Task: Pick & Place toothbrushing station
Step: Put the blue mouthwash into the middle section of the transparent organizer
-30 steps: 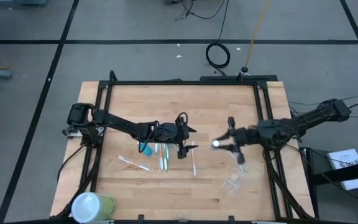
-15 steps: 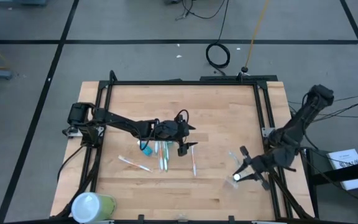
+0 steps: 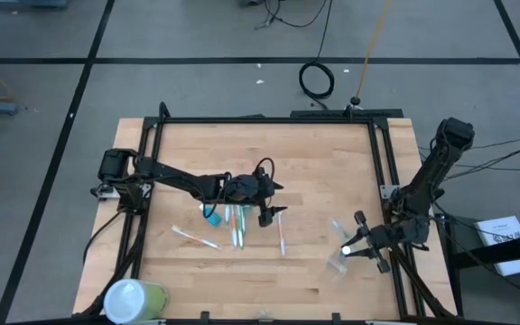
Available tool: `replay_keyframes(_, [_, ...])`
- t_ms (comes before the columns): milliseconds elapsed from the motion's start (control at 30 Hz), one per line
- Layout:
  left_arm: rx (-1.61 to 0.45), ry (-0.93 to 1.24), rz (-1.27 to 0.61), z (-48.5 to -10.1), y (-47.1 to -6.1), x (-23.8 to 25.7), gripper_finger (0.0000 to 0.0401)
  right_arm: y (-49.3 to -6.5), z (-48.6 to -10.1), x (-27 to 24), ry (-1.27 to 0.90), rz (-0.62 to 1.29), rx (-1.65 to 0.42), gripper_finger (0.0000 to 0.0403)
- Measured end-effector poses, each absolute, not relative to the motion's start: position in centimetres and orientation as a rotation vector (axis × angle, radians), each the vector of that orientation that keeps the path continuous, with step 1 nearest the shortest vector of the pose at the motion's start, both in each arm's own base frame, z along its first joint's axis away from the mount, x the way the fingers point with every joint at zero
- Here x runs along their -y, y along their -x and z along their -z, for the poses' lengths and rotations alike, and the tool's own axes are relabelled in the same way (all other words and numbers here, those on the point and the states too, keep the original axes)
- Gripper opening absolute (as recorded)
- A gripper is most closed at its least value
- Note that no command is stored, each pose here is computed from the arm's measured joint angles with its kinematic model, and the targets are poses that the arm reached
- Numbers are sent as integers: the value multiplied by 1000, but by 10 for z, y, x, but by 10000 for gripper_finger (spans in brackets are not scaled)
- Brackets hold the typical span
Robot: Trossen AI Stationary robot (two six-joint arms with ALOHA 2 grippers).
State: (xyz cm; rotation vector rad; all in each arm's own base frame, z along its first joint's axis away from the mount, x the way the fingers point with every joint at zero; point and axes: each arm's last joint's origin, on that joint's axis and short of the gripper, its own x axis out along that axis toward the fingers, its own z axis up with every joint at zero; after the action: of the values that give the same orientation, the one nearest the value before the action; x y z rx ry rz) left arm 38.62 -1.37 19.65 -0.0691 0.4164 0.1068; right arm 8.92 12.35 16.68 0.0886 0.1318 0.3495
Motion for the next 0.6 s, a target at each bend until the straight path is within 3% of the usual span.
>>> replay_keyframes(367, [-409, 72, -107, -197, -386, 14, 338, -84, -152, -117, -127, -408, -129, 88])
replay_keyframes(600, [-405, 72, -107, -197, -387, 14, 338, -84, -150, -117, -173, -394, -155, 167])
